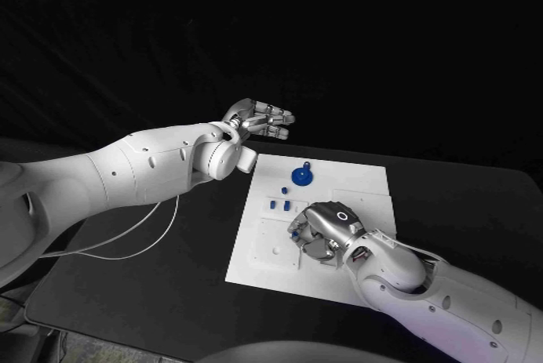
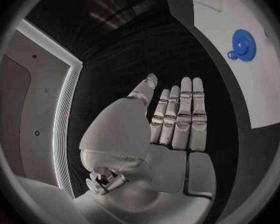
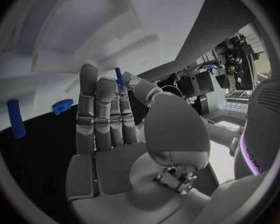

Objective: Assemble the parts on the task board

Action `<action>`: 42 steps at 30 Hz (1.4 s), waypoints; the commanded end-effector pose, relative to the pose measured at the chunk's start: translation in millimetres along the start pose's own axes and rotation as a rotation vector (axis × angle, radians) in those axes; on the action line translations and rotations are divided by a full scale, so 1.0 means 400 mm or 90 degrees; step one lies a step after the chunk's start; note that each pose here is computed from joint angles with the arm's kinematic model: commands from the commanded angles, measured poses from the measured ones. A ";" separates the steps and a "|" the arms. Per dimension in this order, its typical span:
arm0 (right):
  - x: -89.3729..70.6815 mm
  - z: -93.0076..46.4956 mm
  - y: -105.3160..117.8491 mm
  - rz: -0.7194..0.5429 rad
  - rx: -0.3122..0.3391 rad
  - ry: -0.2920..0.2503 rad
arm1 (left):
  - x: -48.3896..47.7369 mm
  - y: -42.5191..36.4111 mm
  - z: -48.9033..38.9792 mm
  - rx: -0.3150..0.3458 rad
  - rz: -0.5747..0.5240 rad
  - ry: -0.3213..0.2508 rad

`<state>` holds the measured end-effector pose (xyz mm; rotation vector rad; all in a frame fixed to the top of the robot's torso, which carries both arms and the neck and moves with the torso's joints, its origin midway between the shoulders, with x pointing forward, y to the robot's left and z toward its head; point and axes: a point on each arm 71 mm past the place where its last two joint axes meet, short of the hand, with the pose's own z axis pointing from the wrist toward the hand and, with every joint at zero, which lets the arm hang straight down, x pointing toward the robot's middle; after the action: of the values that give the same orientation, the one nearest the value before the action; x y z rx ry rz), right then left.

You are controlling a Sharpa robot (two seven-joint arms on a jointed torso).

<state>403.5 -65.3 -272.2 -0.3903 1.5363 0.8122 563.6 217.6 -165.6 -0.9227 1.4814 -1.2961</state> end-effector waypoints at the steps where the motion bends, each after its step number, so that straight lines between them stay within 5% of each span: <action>1: -0.005 -0.008 0.005 -0.001 -0.031 -0.040 | 0.006 -0.003 0.001 0.006 -0.003 0.008; 25: -0.004 -0.027 0.001 0.000 -0.056 -0.094 | 0.008 -0.004 0.001 0.008 0.003 0.011; 42: 0.021 -0.020 0.000 -0.009 -0.044 -0.041 | 0.012 -0.005 0.001 0.008 0.002 0.015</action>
<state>397.4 -70.6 -278.0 -0.3918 1.4242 0.8730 563.0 215.5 -165.5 -0.9149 1.4857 -1.2994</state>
